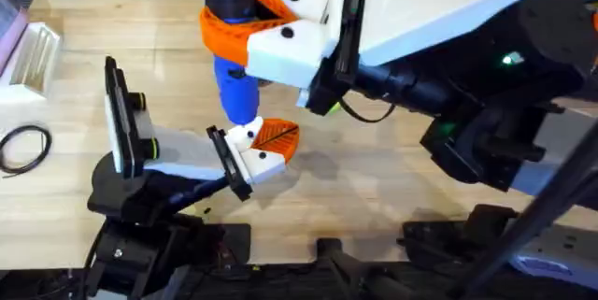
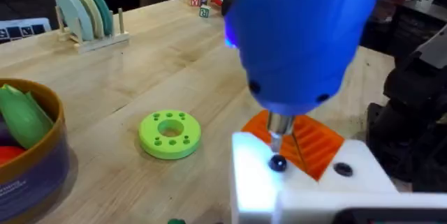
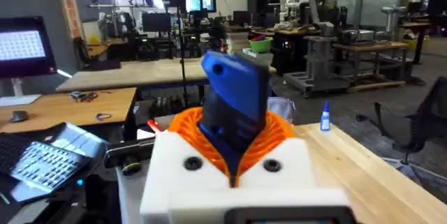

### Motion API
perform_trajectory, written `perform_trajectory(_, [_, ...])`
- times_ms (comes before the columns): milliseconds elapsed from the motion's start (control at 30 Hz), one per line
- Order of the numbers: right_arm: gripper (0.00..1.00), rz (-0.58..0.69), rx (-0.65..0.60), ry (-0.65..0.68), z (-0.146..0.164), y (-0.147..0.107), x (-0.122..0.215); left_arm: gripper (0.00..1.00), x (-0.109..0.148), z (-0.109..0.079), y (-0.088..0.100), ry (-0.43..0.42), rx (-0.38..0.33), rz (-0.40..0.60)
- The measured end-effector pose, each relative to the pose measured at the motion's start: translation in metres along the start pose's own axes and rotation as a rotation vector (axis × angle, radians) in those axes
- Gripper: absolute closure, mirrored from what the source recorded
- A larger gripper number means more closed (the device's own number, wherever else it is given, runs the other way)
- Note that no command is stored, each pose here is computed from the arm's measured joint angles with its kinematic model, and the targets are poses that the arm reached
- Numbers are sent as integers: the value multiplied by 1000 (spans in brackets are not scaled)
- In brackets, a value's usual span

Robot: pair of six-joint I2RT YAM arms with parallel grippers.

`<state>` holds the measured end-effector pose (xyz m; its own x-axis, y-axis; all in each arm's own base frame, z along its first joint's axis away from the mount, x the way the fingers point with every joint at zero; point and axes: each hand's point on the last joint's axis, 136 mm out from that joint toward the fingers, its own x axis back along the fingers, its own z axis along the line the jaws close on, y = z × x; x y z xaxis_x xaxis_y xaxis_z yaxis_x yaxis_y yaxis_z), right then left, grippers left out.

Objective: Pick up the gripper from the table and insert it into the empty holder that is missing its gripper. Then pick up a screw, insert it into the mounting hole, and use the screwdriver to tighten it. Finally, clean up the table by picking up the vegetable and placing it into the bucket.

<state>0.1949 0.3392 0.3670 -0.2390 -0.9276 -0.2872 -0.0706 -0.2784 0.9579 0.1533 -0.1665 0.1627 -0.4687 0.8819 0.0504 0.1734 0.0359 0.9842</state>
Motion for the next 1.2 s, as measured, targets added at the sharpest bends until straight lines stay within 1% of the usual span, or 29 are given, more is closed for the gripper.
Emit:
perform_trajectory(300, [979, 40, -8, 6, 1, -10, 0, 988, 0, 0, 0, 0, 0, 0])
perform_trajectory(1200, [979, 40, 24, 6, 1, -10, 0, 988, 0, 0, 0, 0, 0, 0])
